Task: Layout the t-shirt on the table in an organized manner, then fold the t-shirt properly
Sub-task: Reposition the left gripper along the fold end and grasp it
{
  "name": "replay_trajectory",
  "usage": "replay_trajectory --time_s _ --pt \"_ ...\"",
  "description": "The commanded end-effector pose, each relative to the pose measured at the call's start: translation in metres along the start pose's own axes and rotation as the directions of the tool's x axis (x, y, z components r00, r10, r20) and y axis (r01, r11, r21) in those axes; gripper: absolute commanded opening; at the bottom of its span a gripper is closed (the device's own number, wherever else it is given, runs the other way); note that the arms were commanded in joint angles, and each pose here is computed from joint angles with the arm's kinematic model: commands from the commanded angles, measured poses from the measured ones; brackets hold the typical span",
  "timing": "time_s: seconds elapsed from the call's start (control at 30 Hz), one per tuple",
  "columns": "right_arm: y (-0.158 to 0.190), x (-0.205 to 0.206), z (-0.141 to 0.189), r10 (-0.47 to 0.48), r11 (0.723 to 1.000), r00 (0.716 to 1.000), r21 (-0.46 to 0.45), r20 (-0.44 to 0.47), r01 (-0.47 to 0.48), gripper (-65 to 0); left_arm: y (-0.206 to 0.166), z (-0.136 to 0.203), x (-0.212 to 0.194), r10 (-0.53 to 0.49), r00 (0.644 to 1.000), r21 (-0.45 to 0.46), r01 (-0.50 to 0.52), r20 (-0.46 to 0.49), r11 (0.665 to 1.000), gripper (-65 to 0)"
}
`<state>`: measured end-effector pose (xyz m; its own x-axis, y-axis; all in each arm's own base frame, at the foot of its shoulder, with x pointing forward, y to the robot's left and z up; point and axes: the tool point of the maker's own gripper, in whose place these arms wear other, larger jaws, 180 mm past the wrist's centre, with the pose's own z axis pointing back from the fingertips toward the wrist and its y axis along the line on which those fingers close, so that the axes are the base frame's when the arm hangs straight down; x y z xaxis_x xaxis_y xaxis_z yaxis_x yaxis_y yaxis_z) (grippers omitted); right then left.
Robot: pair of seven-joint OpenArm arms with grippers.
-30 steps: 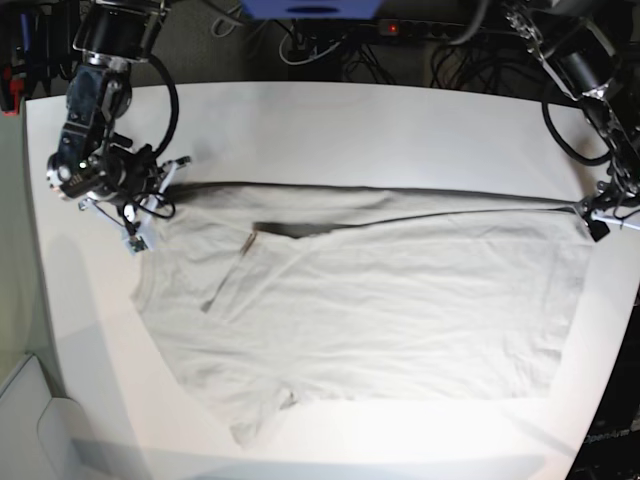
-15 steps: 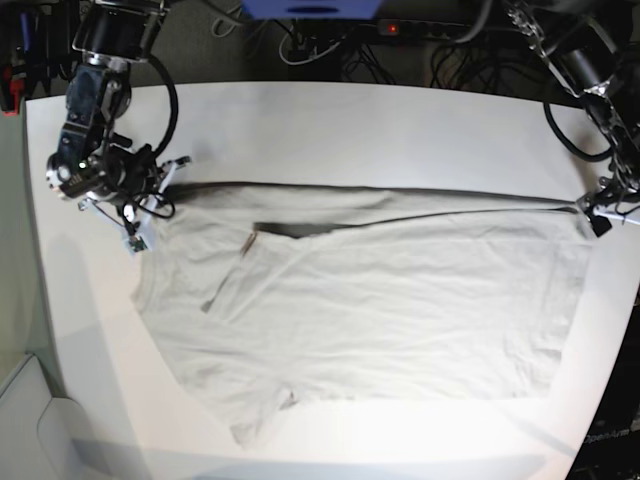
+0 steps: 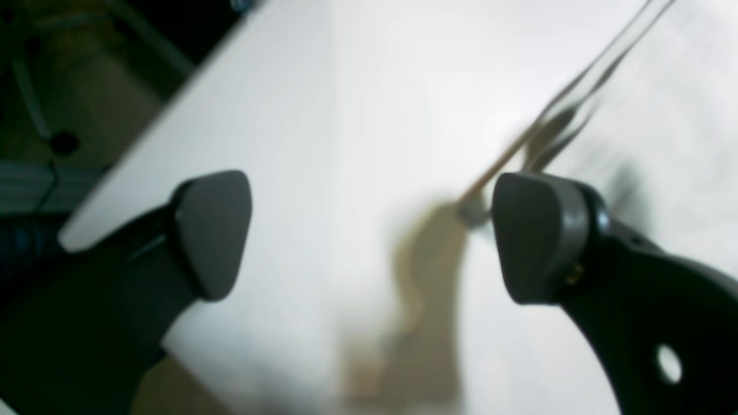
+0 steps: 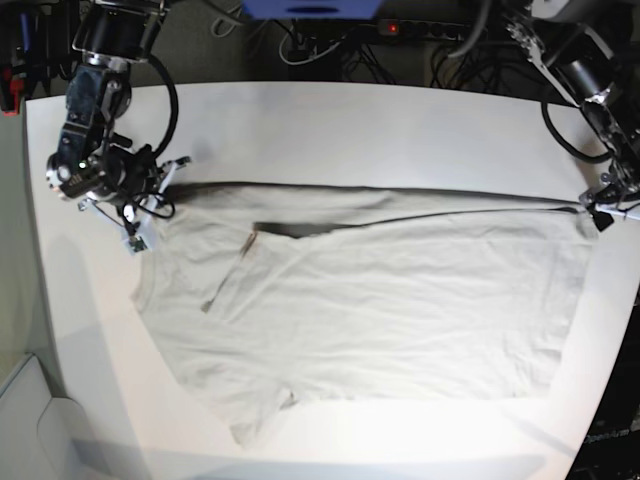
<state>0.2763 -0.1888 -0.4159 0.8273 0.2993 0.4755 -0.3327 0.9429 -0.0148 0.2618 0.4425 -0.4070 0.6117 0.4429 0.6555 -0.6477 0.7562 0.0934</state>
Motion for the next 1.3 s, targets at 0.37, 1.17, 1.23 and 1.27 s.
replay_trajectory --time_s 0.37,1.17,1.23,1.27 --pt "-0.005 0.014 0.005 0.021 1.0 0.999 -0.008 0.043 -0.021 -65.0 -0.007 0.003 0.029 0.016 0.997 -0.003 -0.016 0.072 1.0 0.0" --pt "-0.006 0.022 0.006 0.023 1.0 0.998 -0.009 0.059 -0.022 -65.0 -0.019 0.022 0.054 0.018 0.973 -0.031 -0.011 0.231 0.999 0.0" --pt "-0.006 0.022 0.006 0.024 1.0 0.998 -0.011 0.058 -0.023 -65.0 -0.011 0.027 0.052 -0.006 0.97 -0.012 0.009 0.245 1.0 0.0" --pt "-0.006 0.022 0.006 0.024 1.0 0.998 -0.011 0.058 -0.023 -65.0 -0.009 0.028 0.05 -0.015 0.969 -0.007 0.017 0.246 1.0 0.0"
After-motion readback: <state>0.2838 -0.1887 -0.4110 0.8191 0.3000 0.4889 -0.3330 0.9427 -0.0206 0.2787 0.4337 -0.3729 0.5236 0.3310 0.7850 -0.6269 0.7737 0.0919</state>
